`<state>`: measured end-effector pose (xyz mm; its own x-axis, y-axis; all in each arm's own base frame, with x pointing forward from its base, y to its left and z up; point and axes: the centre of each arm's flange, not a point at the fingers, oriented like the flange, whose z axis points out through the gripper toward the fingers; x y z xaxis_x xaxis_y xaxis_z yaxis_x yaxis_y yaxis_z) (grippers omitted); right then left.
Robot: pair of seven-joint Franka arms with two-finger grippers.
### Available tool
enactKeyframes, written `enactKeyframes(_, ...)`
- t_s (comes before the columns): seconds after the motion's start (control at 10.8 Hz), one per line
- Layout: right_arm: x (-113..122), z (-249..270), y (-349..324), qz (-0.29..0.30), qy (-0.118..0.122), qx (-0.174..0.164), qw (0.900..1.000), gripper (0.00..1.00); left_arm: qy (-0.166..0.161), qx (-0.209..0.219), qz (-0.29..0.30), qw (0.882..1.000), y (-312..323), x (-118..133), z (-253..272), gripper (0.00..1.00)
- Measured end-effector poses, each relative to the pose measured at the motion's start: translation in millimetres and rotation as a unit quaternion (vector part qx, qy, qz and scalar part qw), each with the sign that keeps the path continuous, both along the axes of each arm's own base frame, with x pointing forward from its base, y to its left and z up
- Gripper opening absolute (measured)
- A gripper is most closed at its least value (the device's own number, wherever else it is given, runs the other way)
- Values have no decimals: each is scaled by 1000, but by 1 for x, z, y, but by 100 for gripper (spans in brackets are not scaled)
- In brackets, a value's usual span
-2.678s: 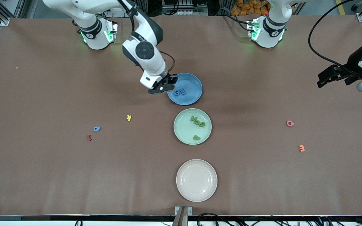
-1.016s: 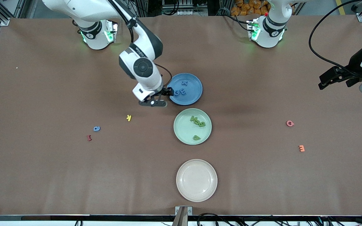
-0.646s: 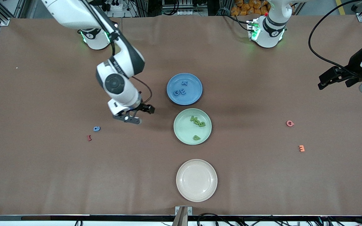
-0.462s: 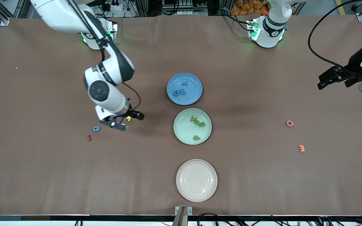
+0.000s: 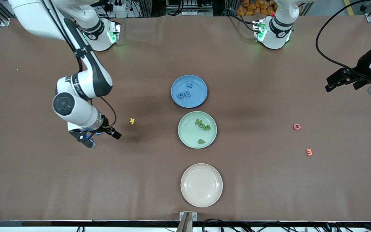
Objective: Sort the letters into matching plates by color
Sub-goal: 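Move the right gripper back down to the blue a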
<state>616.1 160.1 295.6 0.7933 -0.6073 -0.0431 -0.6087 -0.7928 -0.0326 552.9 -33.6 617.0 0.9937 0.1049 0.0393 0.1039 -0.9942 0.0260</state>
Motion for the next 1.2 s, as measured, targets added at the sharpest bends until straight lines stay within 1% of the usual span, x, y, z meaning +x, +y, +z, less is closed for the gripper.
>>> enactKeyframes(0.09, 4, 1, -12, -48, -1, -4, 999, 100, 0, 0, 0, 1000, 0, 0, 0, 100)
enactKeyframes(0.18, 7, 1, -24, -100, 1, -8, 995, 100, 0, 0, 0, 1000, 0, 0, 0, 100)
enactKeyframes(0.28, 9, 0, -35, -155, 2, -11, 988, 100, 0, 0, 0, 1000, 0, 0, 0, 100)
enactKeyframes(0.37, 12, -2, -47, -205, 3, -15, 979, 100, 0, 0, 0, 1000, 0, 0, 0, 100)
enactKeyframes(0.55, 15, -12, -72, -265, 9, -23, 964, 100, 1, 0, 0, 1000, 0, 0, -1, 100)
enactKeyframes(0.74, 19, -23, -91, -294, 6, -27, 955, 100, 1, 0, 0, 1000, 0, 0, -1, 100)
enactKeyframes(0.83, 18, -30, -95, -301, 1, -26, 953, 100, 1, 0, 0, 1000, 0, 0, -1, 100)
enactKeyframes(1.02, 13, -53, -103, -309, -18, -18, 951, 100, 1, 0, -1, 1000, -1, 0, -1, 100)
enactKeyframes(1.2, 6, -74, -108, -313, -27, -15, 949, 100, 1, 0, -3, 1000, -3, 0, -1, 100)
